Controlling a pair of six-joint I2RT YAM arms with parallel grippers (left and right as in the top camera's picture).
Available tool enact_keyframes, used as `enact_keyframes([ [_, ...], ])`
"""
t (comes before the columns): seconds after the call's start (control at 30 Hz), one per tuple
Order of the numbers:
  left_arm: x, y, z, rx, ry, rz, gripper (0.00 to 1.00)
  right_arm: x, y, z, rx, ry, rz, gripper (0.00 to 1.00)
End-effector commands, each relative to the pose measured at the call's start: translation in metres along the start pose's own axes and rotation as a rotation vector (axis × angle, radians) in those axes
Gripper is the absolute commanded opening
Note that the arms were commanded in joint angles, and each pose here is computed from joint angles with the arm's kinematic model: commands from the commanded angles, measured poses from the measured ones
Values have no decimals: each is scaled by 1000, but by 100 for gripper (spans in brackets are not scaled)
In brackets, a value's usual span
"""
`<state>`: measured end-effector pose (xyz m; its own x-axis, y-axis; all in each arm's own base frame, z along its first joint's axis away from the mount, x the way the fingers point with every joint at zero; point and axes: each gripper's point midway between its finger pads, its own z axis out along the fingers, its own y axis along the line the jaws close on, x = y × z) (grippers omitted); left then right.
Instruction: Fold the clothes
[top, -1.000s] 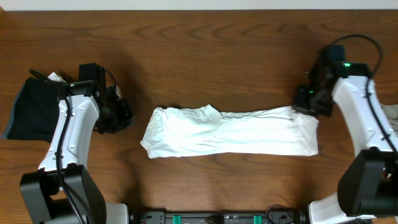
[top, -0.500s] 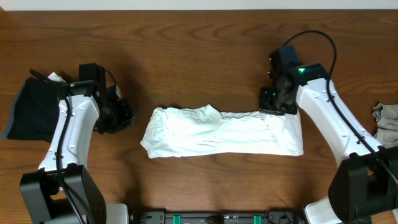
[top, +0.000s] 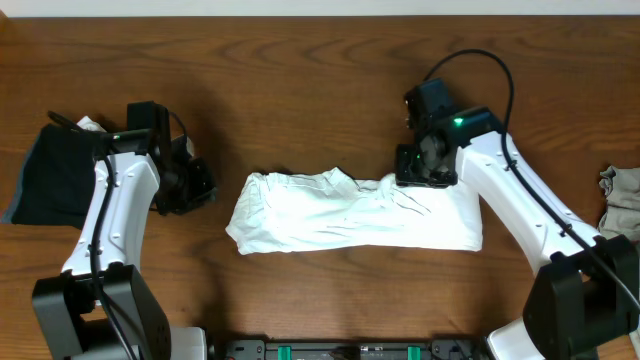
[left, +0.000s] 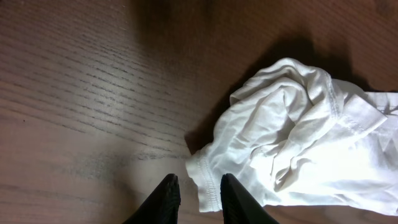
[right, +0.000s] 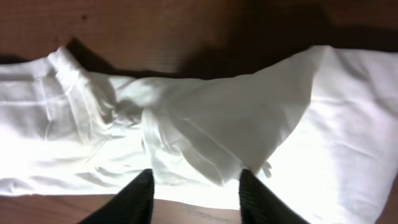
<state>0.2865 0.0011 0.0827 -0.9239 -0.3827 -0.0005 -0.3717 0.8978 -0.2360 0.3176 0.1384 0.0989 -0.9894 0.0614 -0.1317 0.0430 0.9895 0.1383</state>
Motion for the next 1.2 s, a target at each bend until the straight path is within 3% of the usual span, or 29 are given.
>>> enact_keyframes([
  [0.0, 1, 0, -2, 2, -2, -11, 25, 0, 8, 2, 2, 2, -61, 45],
  [0.3, 1, 0, -2, 2, 1, -12, 25, -6, -11, 1, 102, -30, -55, 45],
  [0.53, 1, 0, -2, 2, 1, -12, 25, 12, -24, 4, 151, 40, -52, 43],
  [0.73, 1, 0, -2, 1, 1, -12, 25, 28, -68, 20, 340, 45, 46, 38],
  [1.17, 1, 0, -2, 1, 1, -12, 26, 60, -74, 69, 254, 100, 67, 35],
])
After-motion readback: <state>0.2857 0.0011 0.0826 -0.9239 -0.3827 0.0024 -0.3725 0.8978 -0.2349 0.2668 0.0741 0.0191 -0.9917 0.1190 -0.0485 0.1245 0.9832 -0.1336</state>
